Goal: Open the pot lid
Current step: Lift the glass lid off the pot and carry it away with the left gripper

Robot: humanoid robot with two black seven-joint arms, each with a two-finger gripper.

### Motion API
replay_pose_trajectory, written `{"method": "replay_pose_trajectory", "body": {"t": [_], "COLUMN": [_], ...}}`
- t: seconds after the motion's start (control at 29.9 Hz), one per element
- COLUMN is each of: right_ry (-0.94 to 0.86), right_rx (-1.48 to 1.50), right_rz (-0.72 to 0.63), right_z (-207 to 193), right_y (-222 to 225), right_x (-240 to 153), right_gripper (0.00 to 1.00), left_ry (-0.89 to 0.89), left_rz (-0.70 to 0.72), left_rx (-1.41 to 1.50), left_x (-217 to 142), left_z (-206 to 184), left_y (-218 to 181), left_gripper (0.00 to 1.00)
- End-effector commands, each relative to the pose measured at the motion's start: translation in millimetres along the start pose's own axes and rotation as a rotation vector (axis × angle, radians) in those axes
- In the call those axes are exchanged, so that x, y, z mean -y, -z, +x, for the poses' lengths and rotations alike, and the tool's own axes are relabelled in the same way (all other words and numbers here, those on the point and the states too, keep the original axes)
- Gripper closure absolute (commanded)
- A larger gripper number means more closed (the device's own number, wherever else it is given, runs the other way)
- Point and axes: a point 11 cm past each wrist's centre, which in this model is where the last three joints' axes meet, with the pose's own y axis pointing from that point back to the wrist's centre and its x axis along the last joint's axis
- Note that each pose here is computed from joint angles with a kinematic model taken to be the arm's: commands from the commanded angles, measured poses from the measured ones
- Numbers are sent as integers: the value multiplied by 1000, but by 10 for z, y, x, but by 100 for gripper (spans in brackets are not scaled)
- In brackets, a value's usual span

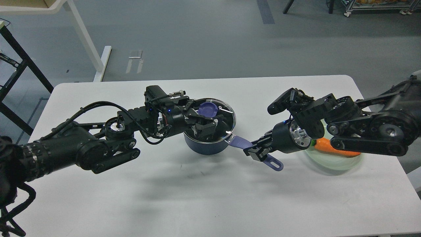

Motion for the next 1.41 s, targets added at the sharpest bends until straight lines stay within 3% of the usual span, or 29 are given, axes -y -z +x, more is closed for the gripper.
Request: {"method": "replay_pose_trajectory", "body": {"t": [0.0,0.23,0.37,0.5,0.94,1.27,1.37], "right_ry": [0,0,0,-2,1,-3,-3], "right_rx": [-1,-2,1,1,8,10,12], "right_rz": [1,2,1,2,7,4,3], "right_z": [1,5,1,6,2,12,8], "right_y": [3,8,4,6,21,8,4], "right_x": [2,8,2,1,10,-2,-8], "right_gripper": [83,83,83,83,83,83,83], "left_ry": [-1,-2,-6,-27,-35,46,57], "left_rz": [-1,-8,-7,14,324,539,556], "left_rx": [2,0,1,0,-93,-139,-156], "left_x": [0,1,-7,-114,-1788,-2503,-2521], "left_z": [-4,2,30,116,170,-752,-892], "left_y": [-3,-9,2,109,1226,1478,1470], "left_gripper": [21,49,58,58,58,58,58]}}
